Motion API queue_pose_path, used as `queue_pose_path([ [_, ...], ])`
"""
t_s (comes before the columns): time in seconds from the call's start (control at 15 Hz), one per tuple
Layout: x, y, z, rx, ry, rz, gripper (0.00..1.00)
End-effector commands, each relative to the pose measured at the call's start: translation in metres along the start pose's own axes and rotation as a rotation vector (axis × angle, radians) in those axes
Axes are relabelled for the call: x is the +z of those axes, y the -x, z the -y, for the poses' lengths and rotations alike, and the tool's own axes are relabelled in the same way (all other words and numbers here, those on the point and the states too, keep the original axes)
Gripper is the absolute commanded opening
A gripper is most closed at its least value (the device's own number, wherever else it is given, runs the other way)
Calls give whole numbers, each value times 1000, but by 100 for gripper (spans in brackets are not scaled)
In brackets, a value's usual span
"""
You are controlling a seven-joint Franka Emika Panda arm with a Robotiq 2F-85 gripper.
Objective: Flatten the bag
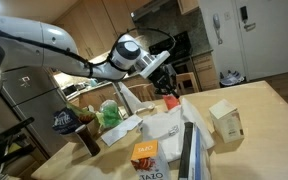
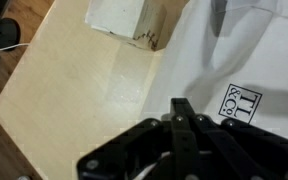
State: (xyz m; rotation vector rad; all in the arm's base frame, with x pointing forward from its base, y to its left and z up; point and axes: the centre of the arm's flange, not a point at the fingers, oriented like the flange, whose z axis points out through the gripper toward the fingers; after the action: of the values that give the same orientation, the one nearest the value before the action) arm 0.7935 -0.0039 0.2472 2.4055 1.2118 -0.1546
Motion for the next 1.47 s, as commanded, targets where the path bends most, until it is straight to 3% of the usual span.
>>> queue_pose_path([
  [0.0, 27, 11, 20, 33, -23, 5, 0],
  [0.4, 70, 10, 32, 31, -81, 28, 0],
  [1.4, 121, -5, 60, 8, -195, 51, 0],
])
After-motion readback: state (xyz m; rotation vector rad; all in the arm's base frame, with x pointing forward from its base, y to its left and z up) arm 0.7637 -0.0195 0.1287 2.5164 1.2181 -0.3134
